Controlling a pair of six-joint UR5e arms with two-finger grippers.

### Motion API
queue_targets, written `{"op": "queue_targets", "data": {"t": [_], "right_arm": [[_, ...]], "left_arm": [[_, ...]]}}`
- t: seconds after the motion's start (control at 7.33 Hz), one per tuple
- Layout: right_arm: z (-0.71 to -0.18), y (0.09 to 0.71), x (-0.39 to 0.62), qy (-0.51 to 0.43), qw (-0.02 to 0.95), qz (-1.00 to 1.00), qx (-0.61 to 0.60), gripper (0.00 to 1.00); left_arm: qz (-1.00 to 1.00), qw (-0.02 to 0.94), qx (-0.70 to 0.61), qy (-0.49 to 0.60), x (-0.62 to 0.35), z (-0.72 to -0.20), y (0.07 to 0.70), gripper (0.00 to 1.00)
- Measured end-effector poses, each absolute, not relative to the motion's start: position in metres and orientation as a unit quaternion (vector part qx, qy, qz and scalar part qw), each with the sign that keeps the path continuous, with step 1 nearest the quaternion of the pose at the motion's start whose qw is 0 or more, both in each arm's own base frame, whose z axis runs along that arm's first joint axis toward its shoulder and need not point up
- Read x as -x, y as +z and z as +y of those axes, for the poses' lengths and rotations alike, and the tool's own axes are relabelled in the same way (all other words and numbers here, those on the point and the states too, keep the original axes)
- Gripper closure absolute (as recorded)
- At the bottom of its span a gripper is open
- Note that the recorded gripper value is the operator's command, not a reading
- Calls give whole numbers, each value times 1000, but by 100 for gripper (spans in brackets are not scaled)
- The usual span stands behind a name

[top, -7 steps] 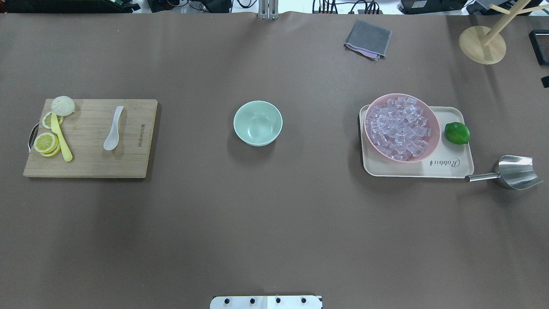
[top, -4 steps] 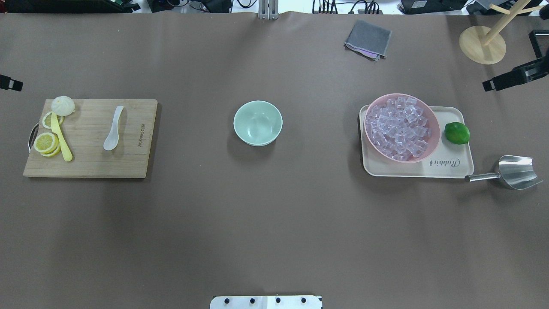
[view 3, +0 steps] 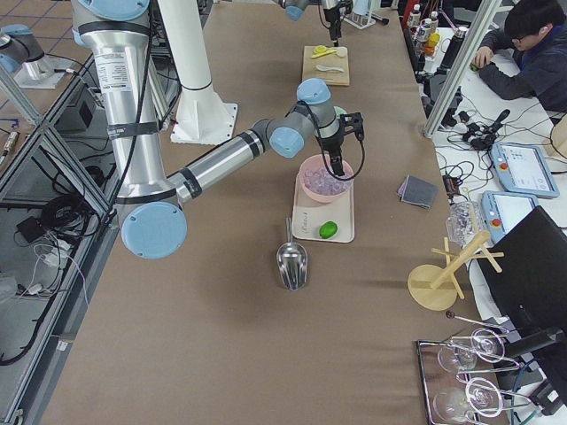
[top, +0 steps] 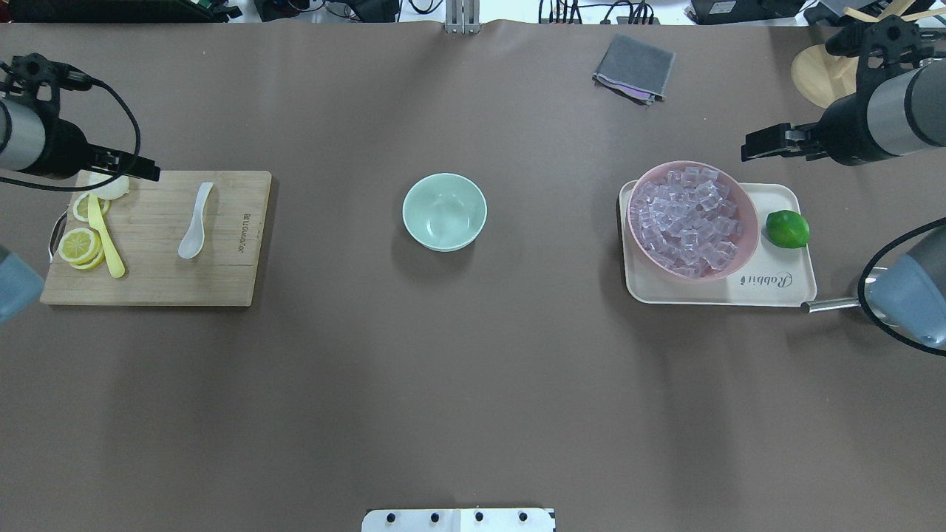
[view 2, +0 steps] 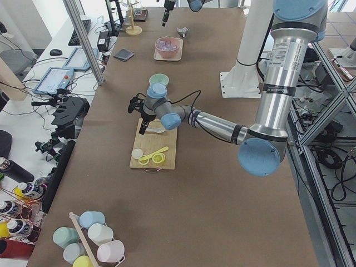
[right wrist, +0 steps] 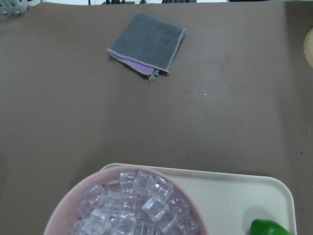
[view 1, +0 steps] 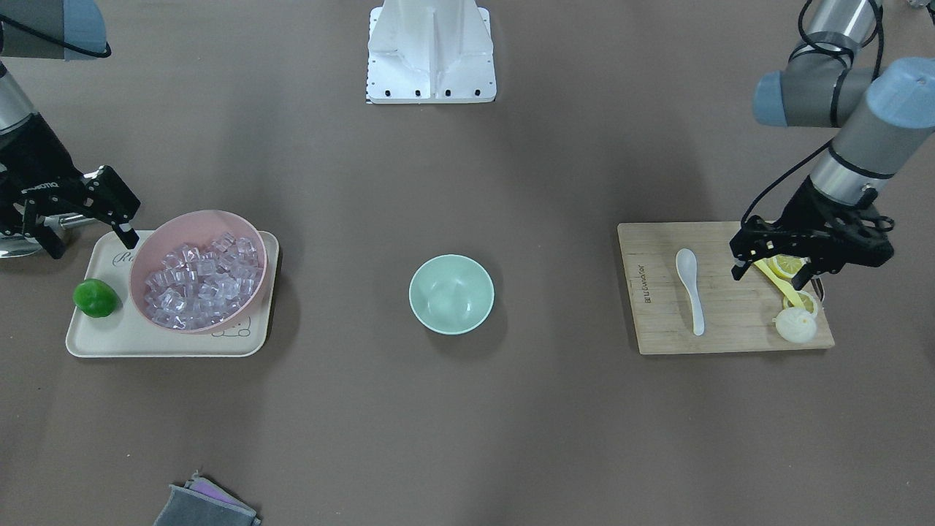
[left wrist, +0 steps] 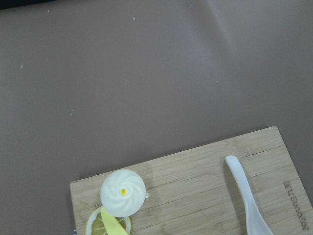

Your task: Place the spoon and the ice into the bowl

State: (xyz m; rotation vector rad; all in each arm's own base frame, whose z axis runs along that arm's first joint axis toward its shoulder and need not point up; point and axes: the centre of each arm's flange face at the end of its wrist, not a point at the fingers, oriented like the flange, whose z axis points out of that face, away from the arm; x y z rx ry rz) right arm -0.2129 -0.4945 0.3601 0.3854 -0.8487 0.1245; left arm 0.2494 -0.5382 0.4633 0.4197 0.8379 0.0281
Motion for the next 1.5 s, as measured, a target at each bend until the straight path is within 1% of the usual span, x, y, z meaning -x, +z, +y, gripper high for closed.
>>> {"op": "queue_targets", "data": {"t": [0.41, 0.95, 1.23, 1.36, 1.5], "right_arm": [[-490, 360, 232, 70, 894, -397, -194, 0], [-487, 361, 240, 68, 897, -391, -196, 0], [-487, 361, 242, 68, 898, -388, -198, 0], [-487, 361, 242, 68, 898, -388, -198, 0], [-487, 361, 242, 68, 898, -388, -198, 0]], "left_arm": [[395, 896, -201, 4, -297, -534, 461, 9], [375, 904, -205, 9, -332, -528, 471, 22], [375, 904, -205, 10, -337, -530, 484, 24], [379, 901, -209, 10, -339, -531, 492, 32], [386, 898, -212, 5, -341, -532, 494, 43]]}}
